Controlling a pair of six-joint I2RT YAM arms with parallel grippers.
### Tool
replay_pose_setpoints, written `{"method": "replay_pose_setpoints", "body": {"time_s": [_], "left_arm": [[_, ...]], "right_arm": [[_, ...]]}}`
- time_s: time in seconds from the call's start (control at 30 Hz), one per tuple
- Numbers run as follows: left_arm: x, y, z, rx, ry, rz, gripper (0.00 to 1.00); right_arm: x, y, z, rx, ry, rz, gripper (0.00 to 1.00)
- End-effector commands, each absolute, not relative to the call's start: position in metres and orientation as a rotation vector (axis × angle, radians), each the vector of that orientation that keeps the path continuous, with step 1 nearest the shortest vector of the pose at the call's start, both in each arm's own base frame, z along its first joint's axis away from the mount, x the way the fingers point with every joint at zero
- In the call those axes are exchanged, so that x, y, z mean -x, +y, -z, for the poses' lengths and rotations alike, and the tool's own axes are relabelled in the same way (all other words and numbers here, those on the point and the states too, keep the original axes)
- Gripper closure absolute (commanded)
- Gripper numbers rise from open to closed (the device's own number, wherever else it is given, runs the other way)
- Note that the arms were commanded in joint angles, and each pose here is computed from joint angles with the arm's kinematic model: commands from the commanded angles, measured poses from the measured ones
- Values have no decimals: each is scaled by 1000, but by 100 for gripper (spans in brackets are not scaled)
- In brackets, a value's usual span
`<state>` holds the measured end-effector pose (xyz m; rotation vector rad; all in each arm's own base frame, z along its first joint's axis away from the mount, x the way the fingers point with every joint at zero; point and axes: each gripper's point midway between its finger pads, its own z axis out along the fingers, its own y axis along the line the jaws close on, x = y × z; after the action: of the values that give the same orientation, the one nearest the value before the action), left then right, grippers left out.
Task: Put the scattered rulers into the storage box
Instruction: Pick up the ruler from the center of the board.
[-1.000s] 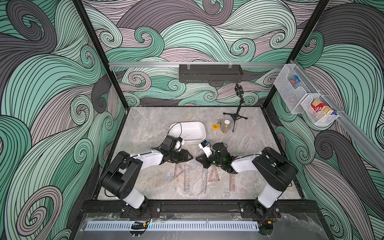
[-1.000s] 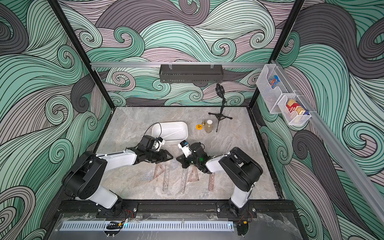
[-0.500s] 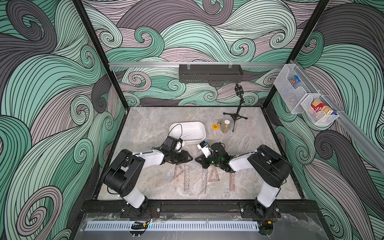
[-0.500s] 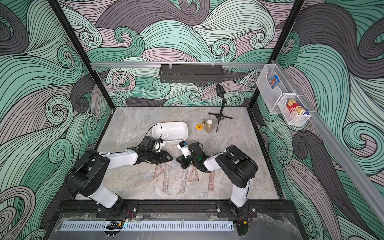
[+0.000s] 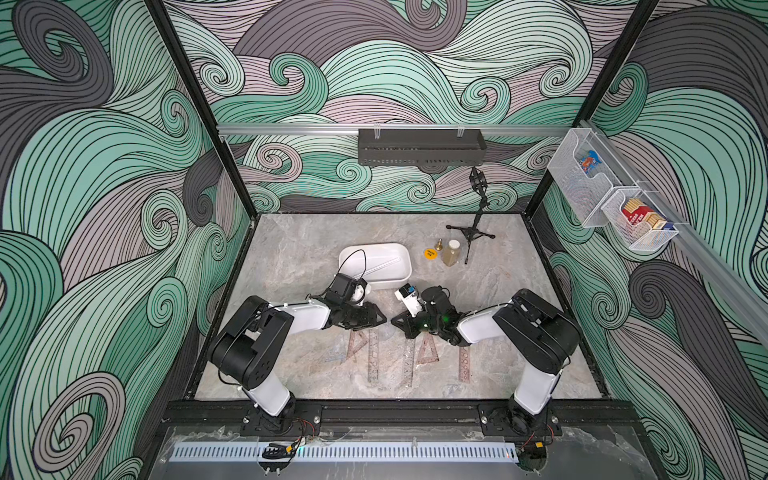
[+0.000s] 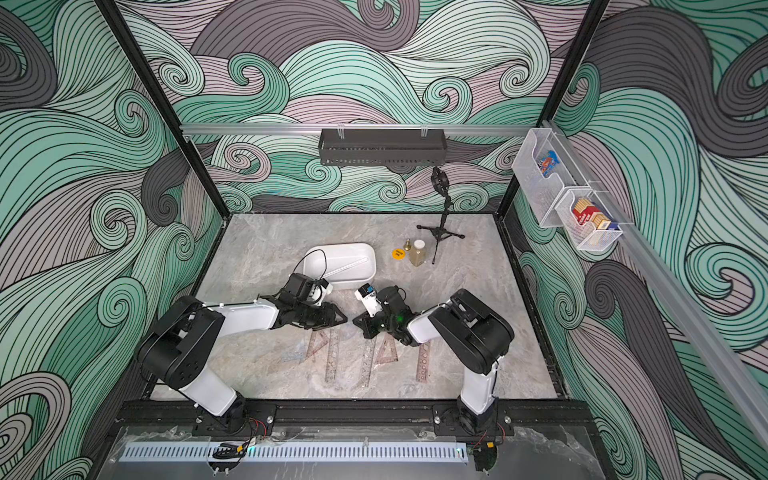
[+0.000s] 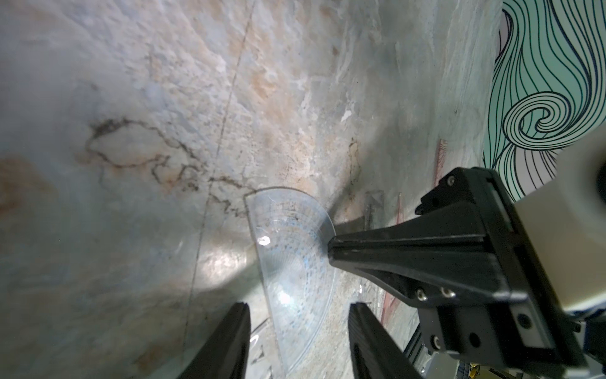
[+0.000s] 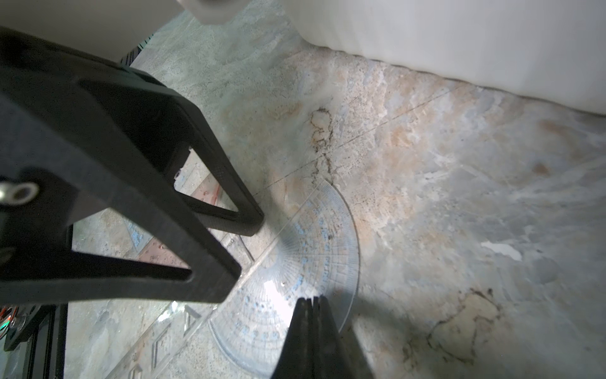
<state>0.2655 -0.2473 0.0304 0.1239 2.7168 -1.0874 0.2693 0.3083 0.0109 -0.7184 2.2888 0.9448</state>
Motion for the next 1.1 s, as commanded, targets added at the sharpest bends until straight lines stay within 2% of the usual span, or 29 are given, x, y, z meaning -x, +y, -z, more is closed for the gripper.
{"method": "replay_pose_setpoints", "body": {"time_s": [0.0,1.07], "left_arm": [[-265,-254,-28,-139,2732,1099,47],[-260,-254,-21,-135,2744,1102,47]], "right_arm": [[-258,298,8,735,2355,-910,100],[-242,277,34,684,2452,-866,100]]}}
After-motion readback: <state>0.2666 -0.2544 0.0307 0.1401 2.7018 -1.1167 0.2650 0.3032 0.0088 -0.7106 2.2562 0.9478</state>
